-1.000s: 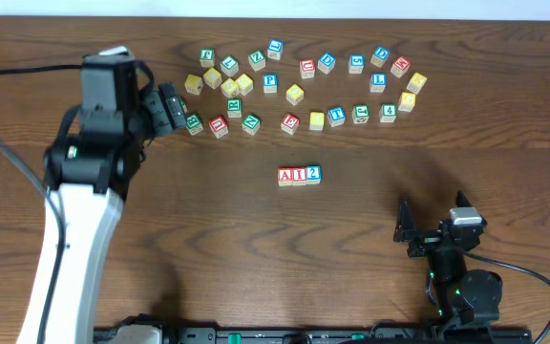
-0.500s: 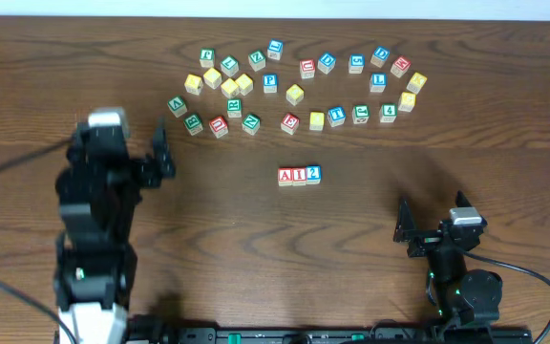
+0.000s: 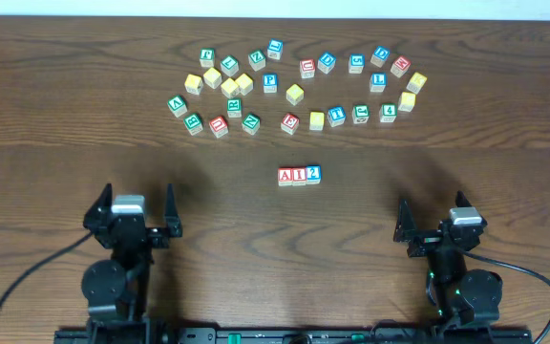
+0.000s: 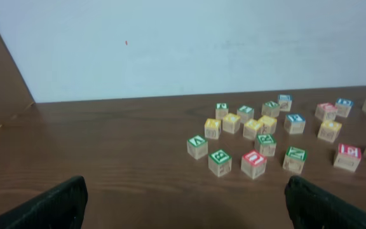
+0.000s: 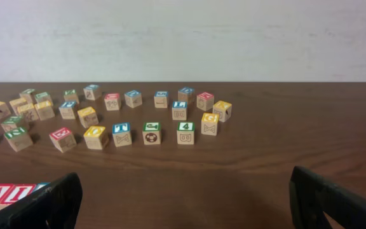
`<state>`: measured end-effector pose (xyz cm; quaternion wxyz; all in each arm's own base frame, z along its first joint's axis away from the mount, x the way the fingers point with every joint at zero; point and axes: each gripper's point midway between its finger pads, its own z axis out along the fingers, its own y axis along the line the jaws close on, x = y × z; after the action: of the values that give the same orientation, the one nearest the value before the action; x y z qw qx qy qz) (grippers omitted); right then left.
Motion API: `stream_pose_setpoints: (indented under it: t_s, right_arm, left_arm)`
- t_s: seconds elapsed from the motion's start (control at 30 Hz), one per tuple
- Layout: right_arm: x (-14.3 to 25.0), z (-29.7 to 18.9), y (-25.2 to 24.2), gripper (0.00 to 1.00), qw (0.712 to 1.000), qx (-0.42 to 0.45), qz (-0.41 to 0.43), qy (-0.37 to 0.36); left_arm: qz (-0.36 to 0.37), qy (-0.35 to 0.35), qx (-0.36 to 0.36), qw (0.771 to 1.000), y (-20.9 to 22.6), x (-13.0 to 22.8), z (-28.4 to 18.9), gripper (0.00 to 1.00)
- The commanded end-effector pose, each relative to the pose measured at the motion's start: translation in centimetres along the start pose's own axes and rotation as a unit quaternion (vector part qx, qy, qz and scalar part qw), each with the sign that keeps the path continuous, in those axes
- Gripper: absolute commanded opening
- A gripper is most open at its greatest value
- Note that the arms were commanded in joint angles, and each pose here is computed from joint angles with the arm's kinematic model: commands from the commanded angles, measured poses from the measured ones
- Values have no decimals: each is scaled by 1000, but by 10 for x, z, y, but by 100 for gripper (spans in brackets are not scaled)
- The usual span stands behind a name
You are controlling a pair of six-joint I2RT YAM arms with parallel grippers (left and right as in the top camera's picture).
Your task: Spell out AI2
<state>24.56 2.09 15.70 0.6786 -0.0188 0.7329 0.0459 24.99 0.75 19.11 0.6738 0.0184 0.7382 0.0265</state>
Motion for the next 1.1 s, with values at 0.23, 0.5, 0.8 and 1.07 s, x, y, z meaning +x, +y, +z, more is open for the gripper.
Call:
stream_pose_setpoints:
  t_s: [0.23, 0.5, 0.8, 1.07]
  right_arm:
    - [1, 0, -1, 99, 1000, 2, -5, 0]
    - [1, 0, -1, 99, 1000, 2, -5, 0]
    - [1, 0, -1, 99, 1000, 2, -5, 0]
    - [1, 0, -1, 99, 1000, 2, -5, 0]
  left_arm:
    - [13, -6, 1, 1000, -2, 32, -1, 98]
    - [11, 27, 0, 1000, -3, 52, -1, 98]
    - [7, 29, 0, 1000, -3, 53, -1, 98]
    - [7, 29, 0, 1000, -3, 53, -1, 98]
